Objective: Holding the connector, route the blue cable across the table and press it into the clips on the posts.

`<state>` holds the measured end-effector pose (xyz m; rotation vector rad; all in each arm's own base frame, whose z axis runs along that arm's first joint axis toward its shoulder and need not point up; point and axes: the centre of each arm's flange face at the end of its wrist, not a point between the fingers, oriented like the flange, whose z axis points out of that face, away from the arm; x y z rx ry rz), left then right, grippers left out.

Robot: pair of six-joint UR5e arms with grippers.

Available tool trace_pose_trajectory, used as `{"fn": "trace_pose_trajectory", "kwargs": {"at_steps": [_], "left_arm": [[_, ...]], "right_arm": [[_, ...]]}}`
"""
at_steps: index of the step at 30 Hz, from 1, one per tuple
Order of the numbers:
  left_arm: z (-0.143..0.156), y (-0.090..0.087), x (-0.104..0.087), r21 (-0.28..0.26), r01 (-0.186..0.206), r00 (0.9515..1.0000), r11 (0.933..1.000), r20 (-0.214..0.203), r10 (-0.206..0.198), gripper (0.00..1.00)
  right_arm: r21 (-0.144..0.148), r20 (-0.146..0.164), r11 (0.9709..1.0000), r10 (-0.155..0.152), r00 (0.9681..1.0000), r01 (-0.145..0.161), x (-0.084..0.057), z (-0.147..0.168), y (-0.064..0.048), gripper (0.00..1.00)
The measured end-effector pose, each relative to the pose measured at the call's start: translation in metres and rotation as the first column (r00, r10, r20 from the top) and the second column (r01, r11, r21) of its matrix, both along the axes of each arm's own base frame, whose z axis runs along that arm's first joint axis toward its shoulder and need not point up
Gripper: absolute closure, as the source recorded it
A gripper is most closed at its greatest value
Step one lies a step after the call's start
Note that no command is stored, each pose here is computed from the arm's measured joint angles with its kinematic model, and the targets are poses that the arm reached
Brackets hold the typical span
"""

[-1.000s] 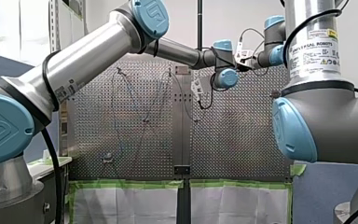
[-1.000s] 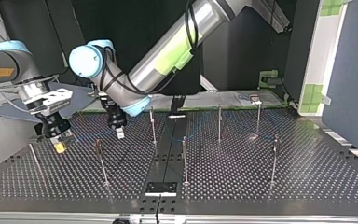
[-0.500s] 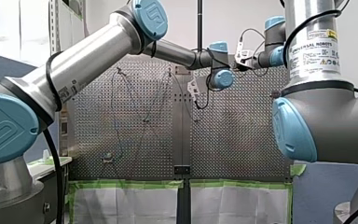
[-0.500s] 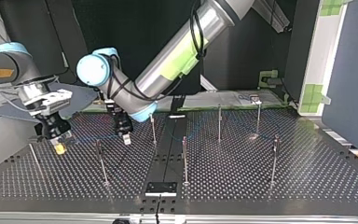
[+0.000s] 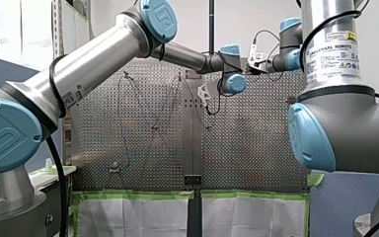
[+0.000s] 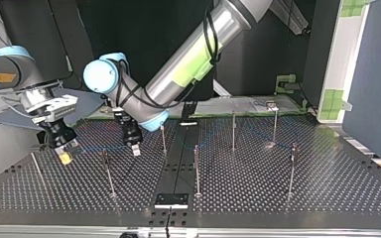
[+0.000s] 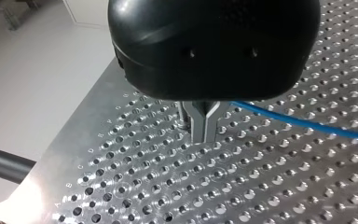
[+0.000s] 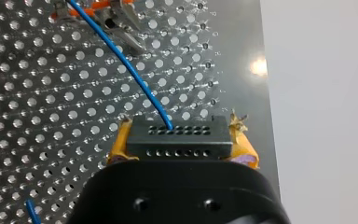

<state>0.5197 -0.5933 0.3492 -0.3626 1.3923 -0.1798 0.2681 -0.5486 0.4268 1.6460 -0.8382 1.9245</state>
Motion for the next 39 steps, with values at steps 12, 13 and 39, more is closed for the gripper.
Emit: {"fn": "trace_pose_trajectory", "kwargs": {"at_steps": [12,13,39], "left_arm": [[0.007,0.009,0.028,-0.006,0.024,0.9977,0.9997,0.064,-0.023,1.00],[0.007,0.011,0.030,-0.005,0.025,0.9976,0.9997,0.065,-0.025,1.00],[-0.002,0.011,0.030,0.032,0.103,0.9944,0.9941,0.017,-0.104,0.00]], "right_arm": [[-0.018,0.020,0.9998,0.004,0.9998,-0.004,-0.003,-0.001,-0.010,1.00],[-0.018,0.020,0.9998,0.004,0.9998,-0.003,-0.003,-0.002,-0.011,1.00],[-0.015,0.018,0.9998,-0.011,0.9998,0.011,-0.012,-0.006,-0.018,1.00]]}}
